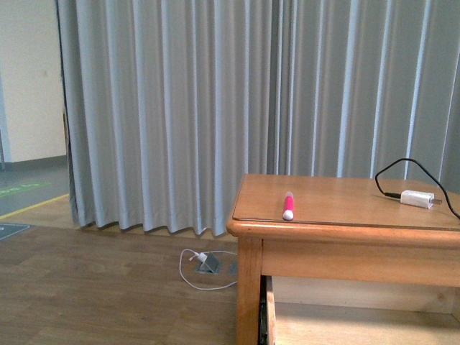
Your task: Place pink marker in drawer with both arms
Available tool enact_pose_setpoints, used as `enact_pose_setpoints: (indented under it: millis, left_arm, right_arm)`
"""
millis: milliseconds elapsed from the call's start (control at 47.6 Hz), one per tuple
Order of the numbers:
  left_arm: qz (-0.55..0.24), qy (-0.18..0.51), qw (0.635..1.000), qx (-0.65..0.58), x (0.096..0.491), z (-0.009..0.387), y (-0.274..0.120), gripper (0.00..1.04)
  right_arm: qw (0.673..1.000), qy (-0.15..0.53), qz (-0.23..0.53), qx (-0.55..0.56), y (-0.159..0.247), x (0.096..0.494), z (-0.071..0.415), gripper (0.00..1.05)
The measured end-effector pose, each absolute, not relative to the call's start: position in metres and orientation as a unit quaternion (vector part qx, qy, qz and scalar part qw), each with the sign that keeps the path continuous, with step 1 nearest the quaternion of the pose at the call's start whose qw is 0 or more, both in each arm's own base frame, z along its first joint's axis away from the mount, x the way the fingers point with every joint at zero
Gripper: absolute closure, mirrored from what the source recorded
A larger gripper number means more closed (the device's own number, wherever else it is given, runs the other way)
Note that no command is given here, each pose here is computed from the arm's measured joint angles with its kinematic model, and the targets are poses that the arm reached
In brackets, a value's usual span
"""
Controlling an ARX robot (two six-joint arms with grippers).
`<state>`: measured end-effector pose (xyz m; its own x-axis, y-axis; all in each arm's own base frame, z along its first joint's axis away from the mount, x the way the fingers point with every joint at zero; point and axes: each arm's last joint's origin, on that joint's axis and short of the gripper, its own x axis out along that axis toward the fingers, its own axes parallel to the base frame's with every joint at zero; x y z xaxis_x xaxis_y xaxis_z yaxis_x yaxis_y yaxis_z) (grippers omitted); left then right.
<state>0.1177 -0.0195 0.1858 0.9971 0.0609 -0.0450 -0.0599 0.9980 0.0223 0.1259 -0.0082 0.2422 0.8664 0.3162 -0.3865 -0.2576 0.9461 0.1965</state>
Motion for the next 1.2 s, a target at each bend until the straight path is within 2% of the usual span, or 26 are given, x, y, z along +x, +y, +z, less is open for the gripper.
enact_pose_setpoints:
  millis: [147, 294, 400, 526, 862, 1199]
  left_arm:
    - [-0.05, 0.011, 0.998, 0.035, 0.182, 0.234, -0.052, 0.06]
    - [-0.082, 0.03, 0.994, 0.066, 0.239, 0.247, -0.079, 0.06]
    - [-0.111, 0.039, 0.99, 0.079, 0.295, 0.256, -0.113, 0.06]
    - [-0.144, 0.042, 0.985, 0.081, 0.345, 0.265, -0.15, 0.06]
    - [-0.189, 0.04, 0.978, 0.084, 0.413, 0.27, -0.213, 0.06]
    - [-0.216, 0.06, 0.971, 0.084, 0.453, 0.257, -0.251, 0.06]
  right_arm:
    - [0.963, 0.212, 0.149, 0.069, -0.008, 0.126, 0.242, 0.08]
    - [0.963, 0.212, 0.149, 0.069, -0.008, 0.126, 0.242, 0.08]
    - [0.963, 0.212, 0.149, 0.069, -0.008, 0.126, 0.242, 0.08]
    - [0.963, 0.212, 0.149, 0.069, -0.008, 0.126, 0.242, 0.08]
    - [0.963, 0.212, 0.149, 0.069, -0.008, 0.126, 0.242, 0.08]
    - [0.963, 0.212, 0.149, 0.07, -0.008, 0.126, 0.242, 0.08]
